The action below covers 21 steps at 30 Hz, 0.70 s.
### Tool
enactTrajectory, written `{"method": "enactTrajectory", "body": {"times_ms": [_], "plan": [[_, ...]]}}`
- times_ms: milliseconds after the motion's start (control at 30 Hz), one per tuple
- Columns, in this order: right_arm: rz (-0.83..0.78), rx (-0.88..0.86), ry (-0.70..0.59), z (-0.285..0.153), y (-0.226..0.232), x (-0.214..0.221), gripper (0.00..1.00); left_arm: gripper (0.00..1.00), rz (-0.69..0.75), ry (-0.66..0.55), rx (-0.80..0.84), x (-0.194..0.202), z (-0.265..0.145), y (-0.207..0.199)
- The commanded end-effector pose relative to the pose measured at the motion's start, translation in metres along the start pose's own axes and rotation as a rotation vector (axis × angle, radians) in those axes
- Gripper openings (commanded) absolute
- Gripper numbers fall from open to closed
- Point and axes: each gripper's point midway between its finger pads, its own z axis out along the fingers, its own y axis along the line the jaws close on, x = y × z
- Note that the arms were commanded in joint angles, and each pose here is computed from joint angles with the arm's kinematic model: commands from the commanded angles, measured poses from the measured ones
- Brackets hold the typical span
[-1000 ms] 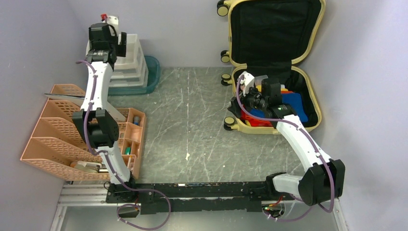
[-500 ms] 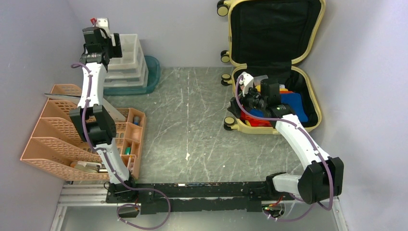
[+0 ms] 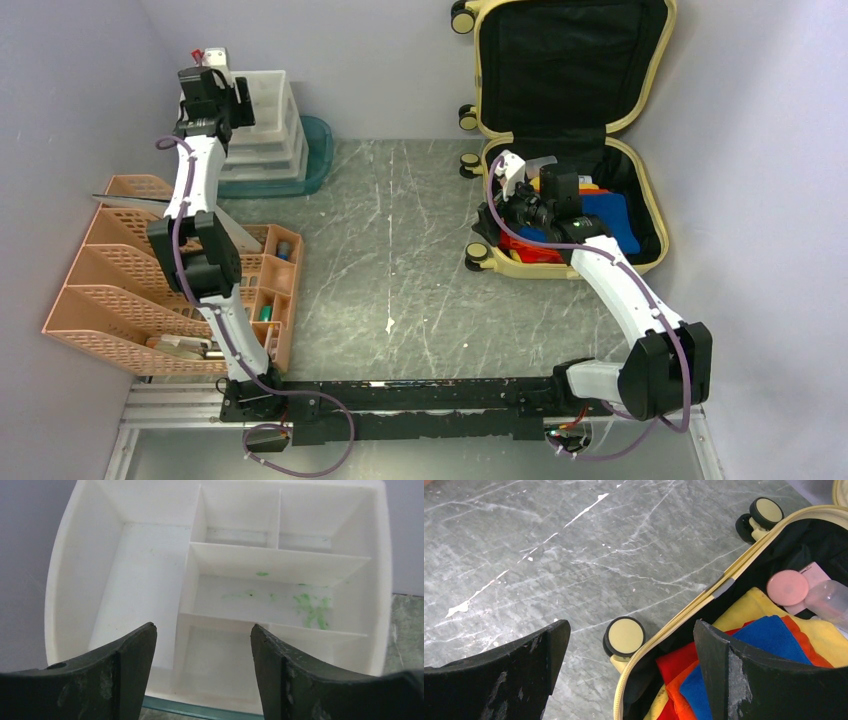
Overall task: Open, take out, and arrange the luggage
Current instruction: Pick up the storage box from the bin.
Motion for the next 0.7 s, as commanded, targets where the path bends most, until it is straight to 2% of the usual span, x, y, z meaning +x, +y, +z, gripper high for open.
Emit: {"method": "enactTrajectory", "body": {"times_ms": [0,200,367,467,667], "plan": [[-0.036,0.013,-0.031,0.002,-0.004,-0.008,1.00,0.72,-0.015,-0.033,-0.044,-0.005,0.010,0.009],[-0.034,0.015,-0.025,0.003,-0.004,-0.006,1.00,0.64,-0.008,-0.027,-0.062,0.003,0.016,0.013],[-0.033,0.020,-0.017,0.004,-0.006,-0.004,1.00,0.48,-0.008,-0.019,-0.069,0.010,0.023,0.014],[-0.034,0.021,-0.016,0.004,-0.006,-0.003,1.00,0.42,-0.008,-0.017,-0.078,0.014,0.027,0.015],[-0.033,0.025,-0.012,0.005,-0.008,-0.002,1.00,0.38,0.005,0.006,-0.103,0.027,0.037,0.020]]}}
